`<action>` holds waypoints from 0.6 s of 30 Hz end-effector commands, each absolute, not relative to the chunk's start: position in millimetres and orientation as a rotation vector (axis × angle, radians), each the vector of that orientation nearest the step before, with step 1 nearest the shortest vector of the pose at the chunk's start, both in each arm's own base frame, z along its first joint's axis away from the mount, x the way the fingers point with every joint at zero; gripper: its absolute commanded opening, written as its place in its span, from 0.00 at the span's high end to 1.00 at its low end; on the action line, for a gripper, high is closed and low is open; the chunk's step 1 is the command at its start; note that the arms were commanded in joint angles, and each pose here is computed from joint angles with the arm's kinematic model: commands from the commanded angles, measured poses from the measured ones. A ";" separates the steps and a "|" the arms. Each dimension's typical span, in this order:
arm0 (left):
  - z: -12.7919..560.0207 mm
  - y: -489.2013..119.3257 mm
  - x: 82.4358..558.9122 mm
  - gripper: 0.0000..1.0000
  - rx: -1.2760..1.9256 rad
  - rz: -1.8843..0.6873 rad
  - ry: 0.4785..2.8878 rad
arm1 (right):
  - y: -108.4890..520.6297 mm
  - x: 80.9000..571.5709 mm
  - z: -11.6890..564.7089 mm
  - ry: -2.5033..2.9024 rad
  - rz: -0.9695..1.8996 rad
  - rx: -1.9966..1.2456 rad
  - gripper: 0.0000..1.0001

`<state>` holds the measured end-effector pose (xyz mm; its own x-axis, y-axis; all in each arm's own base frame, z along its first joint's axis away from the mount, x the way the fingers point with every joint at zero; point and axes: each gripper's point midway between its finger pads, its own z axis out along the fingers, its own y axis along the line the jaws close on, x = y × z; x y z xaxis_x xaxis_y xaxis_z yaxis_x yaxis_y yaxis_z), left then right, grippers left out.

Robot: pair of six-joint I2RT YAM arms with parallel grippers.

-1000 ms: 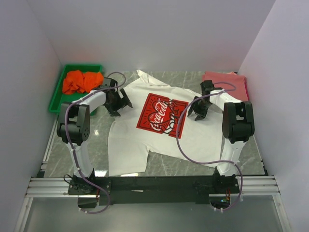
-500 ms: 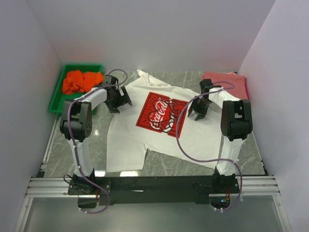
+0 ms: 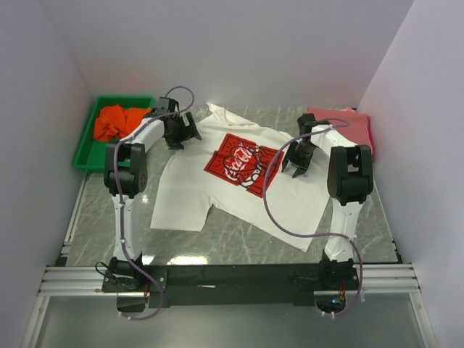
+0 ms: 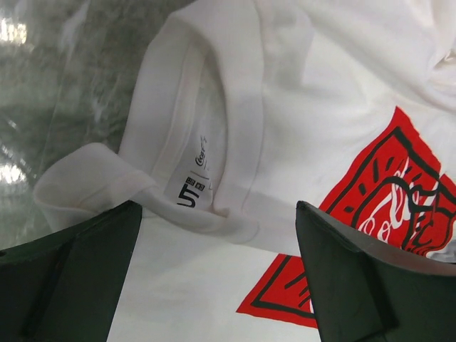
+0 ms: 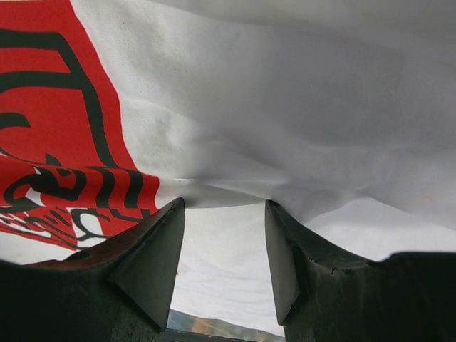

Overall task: Fold and stack the t-shirts
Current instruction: Flatten the tshirt out

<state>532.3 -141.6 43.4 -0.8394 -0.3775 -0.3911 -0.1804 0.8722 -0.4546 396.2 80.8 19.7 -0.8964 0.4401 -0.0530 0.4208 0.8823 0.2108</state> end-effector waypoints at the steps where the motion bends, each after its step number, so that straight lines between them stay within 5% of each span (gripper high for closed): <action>1: 6.6 -132.2 532.1 0.03 -0.391 -0.512 2.626 | 68.0 404.3 12.4 2.945 0.178 0.654 0.44; 18: 53.0 -156.0 574.3 0.03 -0.292 -0.687 2.461 | 53.6 434.1 9.3 2.943 0.139 0.687 0.44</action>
